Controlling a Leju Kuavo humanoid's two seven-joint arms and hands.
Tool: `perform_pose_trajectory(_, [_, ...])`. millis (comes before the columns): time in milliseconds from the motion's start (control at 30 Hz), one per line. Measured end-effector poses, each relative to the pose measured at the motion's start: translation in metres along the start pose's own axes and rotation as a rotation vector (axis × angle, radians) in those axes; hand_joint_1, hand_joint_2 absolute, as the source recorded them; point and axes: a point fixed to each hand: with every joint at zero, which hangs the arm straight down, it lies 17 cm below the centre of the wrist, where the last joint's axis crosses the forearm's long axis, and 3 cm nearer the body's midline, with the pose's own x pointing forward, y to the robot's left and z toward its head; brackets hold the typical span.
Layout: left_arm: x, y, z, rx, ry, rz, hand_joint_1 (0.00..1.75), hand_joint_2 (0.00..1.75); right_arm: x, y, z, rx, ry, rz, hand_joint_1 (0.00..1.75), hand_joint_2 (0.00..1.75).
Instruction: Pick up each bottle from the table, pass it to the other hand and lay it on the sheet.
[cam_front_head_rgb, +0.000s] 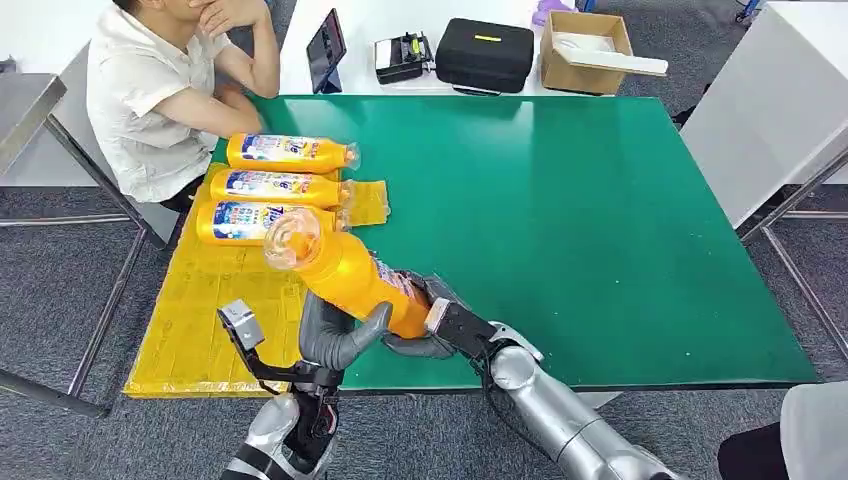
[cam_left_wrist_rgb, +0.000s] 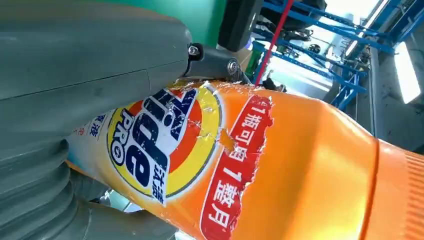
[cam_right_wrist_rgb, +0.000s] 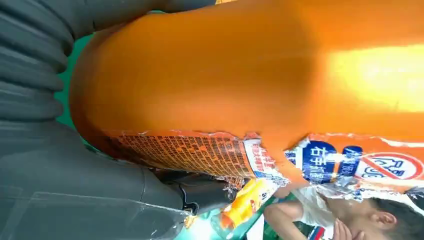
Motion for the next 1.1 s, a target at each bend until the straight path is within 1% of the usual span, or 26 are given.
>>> perform_pose_trajectory(133, [-0.002, 0.0, 0.001, 0.0, 0.009, -0.003, 1.75, 1.75, -0.003, 0.0, -0.001, -0.009, 0.007, 0.01, 0.0, 1.75])
perform_pose_trajectory(200, [-0.002, 0.001, 0.001, 0.001, 0.009, -0.014, 1.75, 1.75, -0.005, -0.001, -0.002, -0.021, 0.013, 0.041, 0.0, 1.75])
perform_pose_trajectory(333, [0.002, 0.003, 0.0, 0.018, -0.029, -0.122, 1.75, 1.75, -0.009, -0.008, -0.006, -0.089, 0.029, 0.111, 0.0, 1.75])
perform_pose_trajectory(367, [0.004, 0.003, 0.001, 0.021, -0.037, -0.147, 1.75, 1.75, -0.01, -0.014, -0.007, -0.127, 0.033, 0.17, 0.0, 1.75])
perform_pose_trajectory(433, [0.007, 0.006, 0.003, 0.028, -0.048, -0.181, 1.75, 1.75, -0.012, -0.034, -0.005, -0.239, 0.047, 0.36, 0.0, 1.75])
perform_pose_trajectory(467, [0.012, 0.007, 0.005, 0.031, -0.06, -0.191, 1.75, 1.75, -0.008, -0.053, -0.002, -0.339, 0.055, 0.521, 0.0, 1.75])
perform_pose_trajectory(500, [0.016, 0.008, 0.006, 0.035, -0.07, -0.189, 1.75, 1.75, -0.007, -0.063, 0.002, -0.393, 0.066, 0.613, 0.0, 1.75])
perform_pose_trajectory(567, [0.024, 0.009, 0.009, 0.039, -0.087, -0.202, 1.75, 1.75, -0.004, -0.074, 0.007, -0.466, 0.088, 0.712, 0.0, 1.75])
perform_pose_trajectory(667, [0.03, 0.015, 0.015, 0.058, -0.103, -0.268, 1.75, 1.75, -0.011, -0.097, 0.021, -0.55, 0.139, 0.767, 0.0, 1.75])
perform_pose_trajectory(767, [0.036, 0.03, 0.019, 0.101, -0.141, -0.504, 1.75, 1.75, -0.018, -0.11, 0.034, -0.593, 0.169, 0.742, 0.0, 1.75])
perform_pose_trajectory(867, [0.046, 0.052, 0.02, 0.163, -0.188, -0.869, 1.75, 1.75, -0.023, -0.115, 0.042, -0.618, 0.19, 0.73, 0.0, 1.75])
perform_pose_trajectory(900, [0.048, 0.058, 0.019, 0.179, -0.198, -0.967, 1.73, 1.75, -0.024, -0.117, 0.045, -0.626, 0.196, 0.727, 0.0, 1.75])
perform_pose_trajectory(933, [0.05, 0.065, 0.02, 0.19, -0.205, -1.055, 1.75, 1.75, -0.025, -0.119, 0.046, -0.633, 0.2, 0.724, 0.0, 1.75])
perform_pose_trajectory(1000, [0.05, 0.074, 0.02, 0.192, -0.205, -1.192, 1.75, 1.75, -0.027, -0.12, 0.049, -0.636, 0.208, 0.719, 0.0, 1.75])
perform_pose_trajectory(1067, [0.046, 0.082, 0.02, 0.172, -0.204, -1.389, 1.75, 1.75, -0.027, -0.121, 0.048, -0.635, 0.21, 0.705, 0.0, 1.75])
perform_pose_trajectory(1100, [0.043, 0.086, 0.02, 0.16, -0.196, -1.437, 1.75, 1.75, -0.026, -0.122, 0.047, -0.64, 0.209, 0.703, 0.0, 1.75])
